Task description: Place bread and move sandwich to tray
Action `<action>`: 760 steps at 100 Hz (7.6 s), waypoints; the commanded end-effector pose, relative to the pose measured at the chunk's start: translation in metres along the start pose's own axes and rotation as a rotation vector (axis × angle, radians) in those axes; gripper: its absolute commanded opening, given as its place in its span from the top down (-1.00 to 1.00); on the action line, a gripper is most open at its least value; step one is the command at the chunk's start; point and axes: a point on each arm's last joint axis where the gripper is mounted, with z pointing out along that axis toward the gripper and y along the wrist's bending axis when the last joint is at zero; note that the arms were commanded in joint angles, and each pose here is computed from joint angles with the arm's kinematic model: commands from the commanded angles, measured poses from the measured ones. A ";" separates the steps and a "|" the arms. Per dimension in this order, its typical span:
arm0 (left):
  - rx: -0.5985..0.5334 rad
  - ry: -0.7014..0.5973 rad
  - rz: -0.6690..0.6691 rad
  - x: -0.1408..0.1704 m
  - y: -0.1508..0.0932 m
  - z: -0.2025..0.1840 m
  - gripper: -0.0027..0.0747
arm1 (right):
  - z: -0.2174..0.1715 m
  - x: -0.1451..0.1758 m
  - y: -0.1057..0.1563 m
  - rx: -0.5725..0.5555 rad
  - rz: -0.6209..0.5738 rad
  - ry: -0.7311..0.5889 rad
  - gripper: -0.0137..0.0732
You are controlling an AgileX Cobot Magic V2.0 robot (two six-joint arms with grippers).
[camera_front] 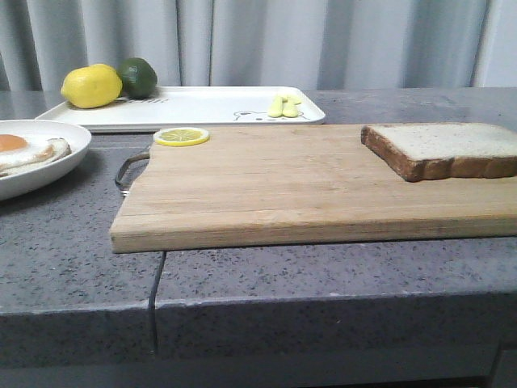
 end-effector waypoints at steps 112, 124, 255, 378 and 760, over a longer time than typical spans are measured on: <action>0.012 0.279 -0.053 -0.042 -0.005 0.052 0.98 | 0.156 -0.115 0.014 0.046 0.068 0.574 -0.40; 0.012 0.279 -0.053 -0.042 -0.005 0.052 0.98 | 0.180 -0.116 0.008 0.044 0.065 0.680 -0.40; 0.007 0.220 -0.075 -0.048 -0.005 0.053 0.98 | 0.277 -0.063 -0.028 -0.275 0.401 0.960 -0.40; 0.005 0.200 -0.075 -0.049 -0.005 0.054 0.98 | 0.255 -0.138 0.042 -0.601 0.518 0.801 0.83; -0.190 1.186 -0.227 0.028 0.035 0.223 0.01 | 0.131 -0.148 0.189 -0.746 -0.263 0.067 0.85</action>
